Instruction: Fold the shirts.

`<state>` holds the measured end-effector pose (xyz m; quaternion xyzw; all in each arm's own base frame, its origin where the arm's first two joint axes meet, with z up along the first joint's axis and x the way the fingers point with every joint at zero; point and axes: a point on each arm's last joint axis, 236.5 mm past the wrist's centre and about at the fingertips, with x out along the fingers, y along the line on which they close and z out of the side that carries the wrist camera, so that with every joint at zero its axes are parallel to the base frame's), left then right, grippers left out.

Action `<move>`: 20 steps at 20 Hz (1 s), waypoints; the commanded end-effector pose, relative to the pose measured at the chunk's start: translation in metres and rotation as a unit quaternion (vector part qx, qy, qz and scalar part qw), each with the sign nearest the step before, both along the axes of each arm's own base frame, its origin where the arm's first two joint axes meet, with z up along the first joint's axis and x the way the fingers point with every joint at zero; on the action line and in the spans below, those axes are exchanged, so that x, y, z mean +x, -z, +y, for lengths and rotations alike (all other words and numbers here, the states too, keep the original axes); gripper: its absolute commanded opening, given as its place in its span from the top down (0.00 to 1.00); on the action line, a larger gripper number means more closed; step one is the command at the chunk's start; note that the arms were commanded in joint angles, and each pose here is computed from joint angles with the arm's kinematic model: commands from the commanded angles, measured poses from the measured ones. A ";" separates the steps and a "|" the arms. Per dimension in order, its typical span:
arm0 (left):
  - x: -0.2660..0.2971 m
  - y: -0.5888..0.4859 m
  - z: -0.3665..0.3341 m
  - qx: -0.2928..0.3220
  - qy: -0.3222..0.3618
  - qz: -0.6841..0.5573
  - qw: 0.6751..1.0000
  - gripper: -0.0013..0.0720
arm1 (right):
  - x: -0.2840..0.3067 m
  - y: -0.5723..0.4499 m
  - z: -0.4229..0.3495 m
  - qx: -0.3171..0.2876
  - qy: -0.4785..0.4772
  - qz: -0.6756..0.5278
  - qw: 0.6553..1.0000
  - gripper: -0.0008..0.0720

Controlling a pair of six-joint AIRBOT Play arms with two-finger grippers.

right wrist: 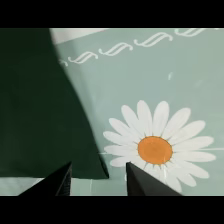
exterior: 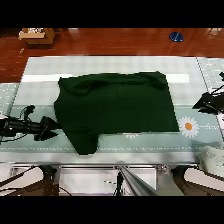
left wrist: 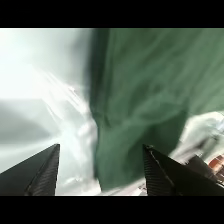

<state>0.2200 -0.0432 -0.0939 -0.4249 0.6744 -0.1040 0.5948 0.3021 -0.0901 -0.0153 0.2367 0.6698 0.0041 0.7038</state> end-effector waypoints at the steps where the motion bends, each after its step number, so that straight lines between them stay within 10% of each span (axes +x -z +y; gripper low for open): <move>1: 0.025 0.018 -0.006 0.049 -0.011 -0.041 0.998 0.13 | -0.001 0.004 0.005 0.010 0.004 -0.010 1.000 0.40; 4: 0.042 0.025 -0.039 0.048 0.003 -0.060 0.997 0.17 | -0.001 0.003 0.008 0.017 0.005 -0.011 1.000 0.40; 5: 0.038 0.029 -0.050 0.045 0.020 -0.056 0.997 0.45 | -0.001 0.002 0.011 0.023 0.004 -0.010 1.000 0.40; 6: 0.032 0.032 -0.058 0.043 0.041 -0.049 0.997 0.93 | -0.004 0.000 0.012 0.023 -0.006 -0.009 1.000 0.40; 20: 0.015 0.023 -0.043 0.017 0.052 -0.034 0.998 0.95 | -0.073 0.074 0.038 0.139 0.096 0.037 0.985 0.32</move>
